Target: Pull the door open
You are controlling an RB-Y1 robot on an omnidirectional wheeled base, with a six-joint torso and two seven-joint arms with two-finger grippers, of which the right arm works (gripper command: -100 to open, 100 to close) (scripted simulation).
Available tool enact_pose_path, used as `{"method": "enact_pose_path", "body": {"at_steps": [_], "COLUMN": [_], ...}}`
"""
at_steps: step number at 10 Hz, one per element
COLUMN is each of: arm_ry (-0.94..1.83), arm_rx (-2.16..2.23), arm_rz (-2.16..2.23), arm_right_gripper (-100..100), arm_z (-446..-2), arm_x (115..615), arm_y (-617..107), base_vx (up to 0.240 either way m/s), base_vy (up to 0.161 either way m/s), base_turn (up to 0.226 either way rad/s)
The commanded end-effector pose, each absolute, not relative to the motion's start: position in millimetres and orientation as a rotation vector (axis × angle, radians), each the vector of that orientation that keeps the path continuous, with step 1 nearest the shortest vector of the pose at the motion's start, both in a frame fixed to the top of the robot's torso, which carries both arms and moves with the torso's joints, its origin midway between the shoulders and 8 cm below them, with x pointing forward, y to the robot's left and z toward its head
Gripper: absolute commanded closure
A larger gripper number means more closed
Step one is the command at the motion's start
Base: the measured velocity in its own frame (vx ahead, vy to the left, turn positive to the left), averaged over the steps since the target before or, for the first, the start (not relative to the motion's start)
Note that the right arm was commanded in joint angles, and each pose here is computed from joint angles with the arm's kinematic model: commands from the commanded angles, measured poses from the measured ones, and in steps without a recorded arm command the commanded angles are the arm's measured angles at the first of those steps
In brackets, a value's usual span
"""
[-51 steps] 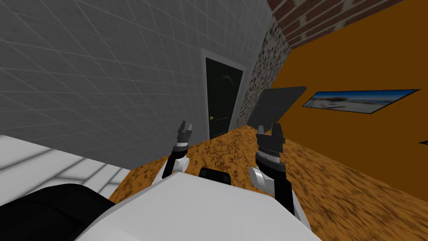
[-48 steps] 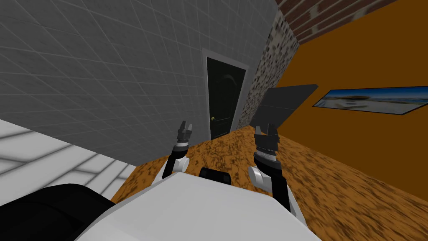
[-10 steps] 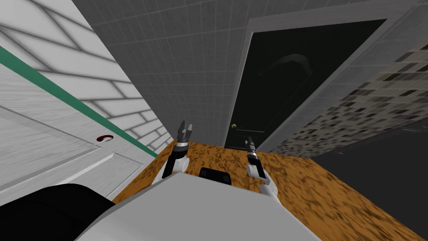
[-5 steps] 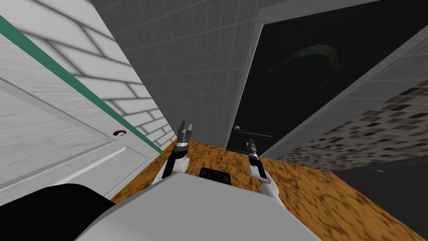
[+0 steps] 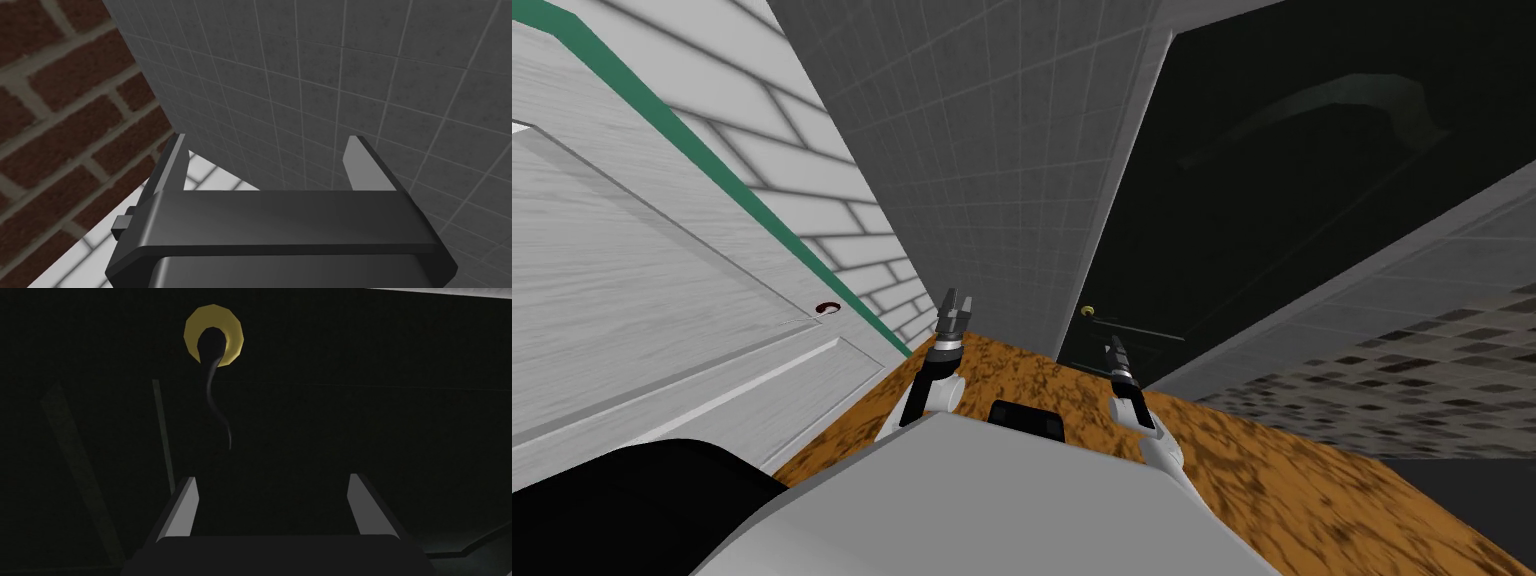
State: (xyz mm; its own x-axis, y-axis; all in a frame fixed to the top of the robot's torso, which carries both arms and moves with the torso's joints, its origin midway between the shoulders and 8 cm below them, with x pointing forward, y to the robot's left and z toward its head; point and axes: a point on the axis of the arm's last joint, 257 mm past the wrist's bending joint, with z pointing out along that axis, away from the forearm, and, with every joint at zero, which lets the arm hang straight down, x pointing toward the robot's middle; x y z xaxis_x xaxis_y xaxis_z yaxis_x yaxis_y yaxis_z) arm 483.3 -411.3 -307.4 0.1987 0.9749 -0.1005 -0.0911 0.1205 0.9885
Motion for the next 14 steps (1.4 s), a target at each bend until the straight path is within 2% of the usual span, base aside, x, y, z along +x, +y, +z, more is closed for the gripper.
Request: {"method": "enact_pose_path", "body": {"at_steps": [1,8,11,14], "arm_ry": [1.048,1.057,1.058,1.042], "arm_rx": [1.165,1.252,1.256,1.267], "arm_rz": [1.013,0.936,0.932,0.915], "arm_right_gripper": [-100,-100,-100,-100], "arm_z": [-318.3,-350.2,-351.7,-353.2], "arm_x": [482.3,475.7,475.4,467.3], "arm_y": [-419.1,-454.6,-456.2,-470.4], "base_vx": [0.047,0.042,0.017,0.169], "base_vy": [-0.046,-0.039,-0.02,-0.037], "base_turn": [0.169,0.151,0.042,0.067]}}
